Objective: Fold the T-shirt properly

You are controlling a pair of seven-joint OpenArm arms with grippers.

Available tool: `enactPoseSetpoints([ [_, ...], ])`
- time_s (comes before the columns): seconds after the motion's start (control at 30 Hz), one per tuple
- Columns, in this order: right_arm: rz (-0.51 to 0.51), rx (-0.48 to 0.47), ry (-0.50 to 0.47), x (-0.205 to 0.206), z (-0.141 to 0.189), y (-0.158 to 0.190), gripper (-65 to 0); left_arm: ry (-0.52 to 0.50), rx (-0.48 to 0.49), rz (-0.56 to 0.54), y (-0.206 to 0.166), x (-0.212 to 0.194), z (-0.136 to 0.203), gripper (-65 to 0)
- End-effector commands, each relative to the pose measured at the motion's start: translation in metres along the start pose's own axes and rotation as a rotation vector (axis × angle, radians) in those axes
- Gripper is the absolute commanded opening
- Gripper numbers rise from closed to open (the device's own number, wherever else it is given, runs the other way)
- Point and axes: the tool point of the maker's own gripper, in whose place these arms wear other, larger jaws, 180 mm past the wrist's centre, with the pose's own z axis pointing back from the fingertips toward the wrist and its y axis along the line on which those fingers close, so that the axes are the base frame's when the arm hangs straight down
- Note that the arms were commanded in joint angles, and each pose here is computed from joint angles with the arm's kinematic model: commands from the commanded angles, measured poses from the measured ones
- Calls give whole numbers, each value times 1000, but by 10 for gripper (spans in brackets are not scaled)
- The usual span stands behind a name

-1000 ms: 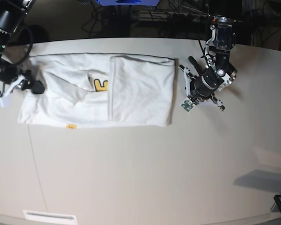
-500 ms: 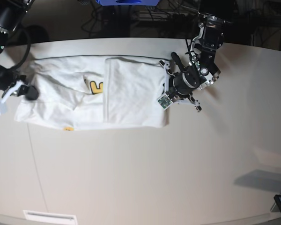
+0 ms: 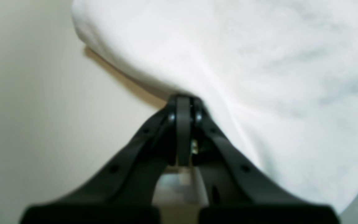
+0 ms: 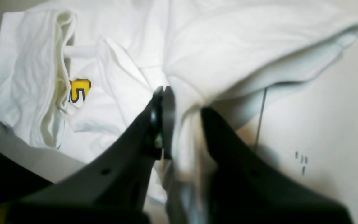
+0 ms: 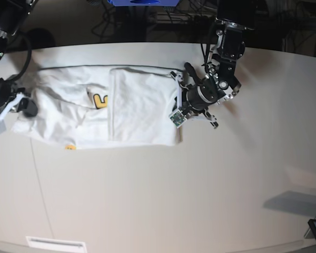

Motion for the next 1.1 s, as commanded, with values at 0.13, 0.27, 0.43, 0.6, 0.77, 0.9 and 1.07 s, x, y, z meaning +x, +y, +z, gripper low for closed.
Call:
enactPoseSetpoints([
  [0.13,54,-8,-59,23,9,4,-641,121,-90,-96,-31,-17,-11,-650],
  [0.27,151,37,-41,28,0,32,-641,119,-129,-126,-43,-9,-21,-650],
  [0.43,208,70,-31,32,-5,53,-641,98,-133,-117,-44,4,-27,-650],
  [0.6,170,83,-34,38,-8,72,-641,81,-117,-124,-36,14,-28,-650],
  [0.77,196,106,-34,41,-12,85,-641,66,-124,-113,-37,25,-33,-650],
  [0.9,187,129,-35,38,-17,94,-641,65,-139,-101,-39,32,-42,-650],
  [1.07,178,145,-39,37,-20,100,-641,59,-159,-85,-47,37,-46,-650],
])
